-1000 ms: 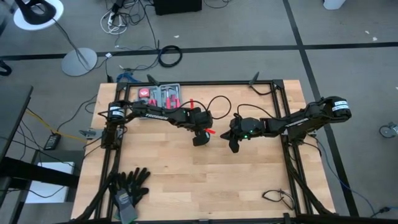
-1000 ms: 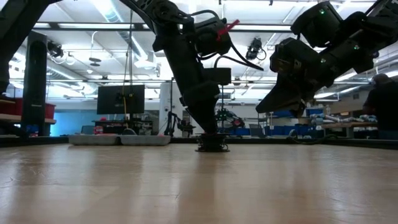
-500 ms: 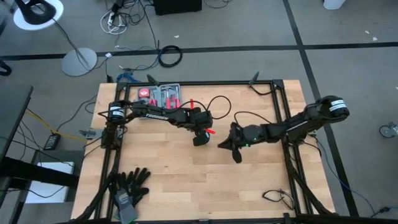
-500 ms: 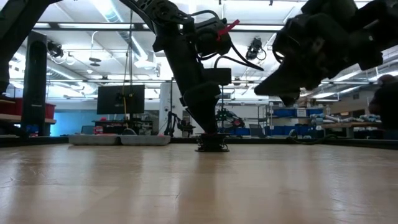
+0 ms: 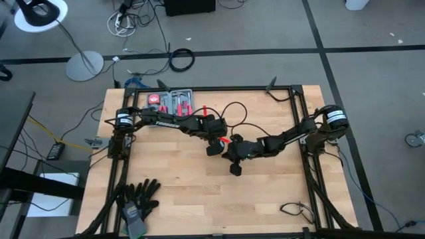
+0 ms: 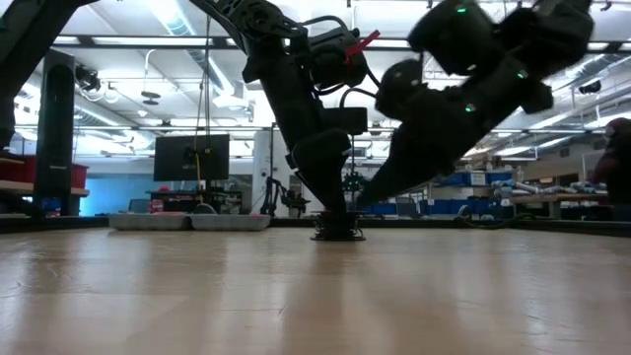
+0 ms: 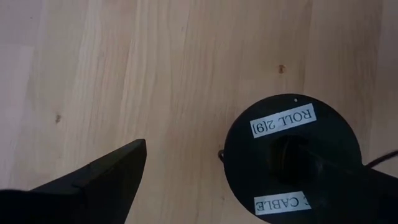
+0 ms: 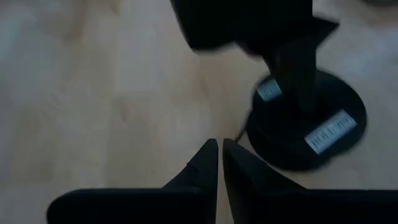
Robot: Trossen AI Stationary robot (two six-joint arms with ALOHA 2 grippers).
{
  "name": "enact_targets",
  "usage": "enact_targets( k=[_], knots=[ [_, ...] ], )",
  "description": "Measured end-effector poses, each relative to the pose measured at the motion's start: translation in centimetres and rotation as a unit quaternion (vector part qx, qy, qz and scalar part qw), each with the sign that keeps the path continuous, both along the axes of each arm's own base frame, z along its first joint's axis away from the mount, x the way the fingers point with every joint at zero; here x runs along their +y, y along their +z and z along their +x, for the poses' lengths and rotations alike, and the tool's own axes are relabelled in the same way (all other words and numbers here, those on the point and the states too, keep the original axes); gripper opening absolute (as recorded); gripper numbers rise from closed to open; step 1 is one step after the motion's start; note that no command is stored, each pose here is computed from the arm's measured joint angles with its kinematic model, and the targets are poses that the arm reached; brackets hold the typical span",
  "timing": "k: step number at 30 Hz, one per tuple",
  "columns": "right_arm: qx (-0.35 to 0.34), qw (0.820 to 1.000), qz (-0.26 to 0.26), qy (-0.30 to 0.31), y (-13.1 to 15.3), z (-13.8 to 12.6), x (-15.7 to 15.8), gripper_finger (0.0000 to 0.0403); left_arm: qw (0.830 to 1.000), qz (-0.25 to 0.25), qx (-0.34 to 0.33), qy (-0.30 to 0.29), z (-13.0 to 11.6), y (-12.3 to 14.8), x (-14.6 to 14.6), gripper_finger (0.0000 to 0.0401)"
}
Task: Coil cords
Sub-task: Uncoil the black wire from the spool
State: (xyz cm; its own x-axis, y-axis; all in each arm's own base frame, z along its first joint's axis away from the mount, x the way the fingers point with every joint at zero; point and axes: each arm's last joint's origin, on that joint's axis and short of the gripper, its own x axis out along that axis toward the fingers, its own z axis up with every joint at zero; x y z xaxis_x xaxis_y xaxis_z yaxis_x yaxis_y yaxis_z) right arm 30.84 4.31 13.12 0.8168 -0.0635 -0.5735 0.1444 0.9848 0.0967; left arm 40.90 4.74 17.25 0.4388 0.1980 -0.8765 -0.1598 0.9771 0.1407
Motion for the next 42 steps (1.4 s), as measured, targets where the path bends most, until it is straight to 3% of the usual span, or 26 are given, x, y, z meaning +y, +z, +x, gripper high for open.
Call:
enact_targets(
  k=[3, 9, 26, 42],
  knots=[
    [0.057, 0.998, -0.022, 0.007, 0.4, 0.4, 0.0, 0.0019, 1.0, 0.0, 0.0, 0.0, 0.0, 0.0, 0.0, 0.0396],
    [0.075, 0.995, -0.051, 0.029, 1.4, 1.0, 0.0, 0.0027, 1.0, 0.0, -0.002, 0.0, 0.0, 0.0, 0.0, 0.0396],
    [0.091, 0.994, -0.059, 0.013, 1.0, 0.9, -0.5, 0.0133, 1.0, 0.0, -0.001, -0.003, 0.0, 0.0, 0.0, 0.0396],
    [0.083, 0.994, -0.064, 0.015, 1.3, 1.0, -0.5, 0.0135, 1.0, 0.001, -0.001, -0.004, 0.0, 0.0, 0.0, 0.0396]
  ],
)
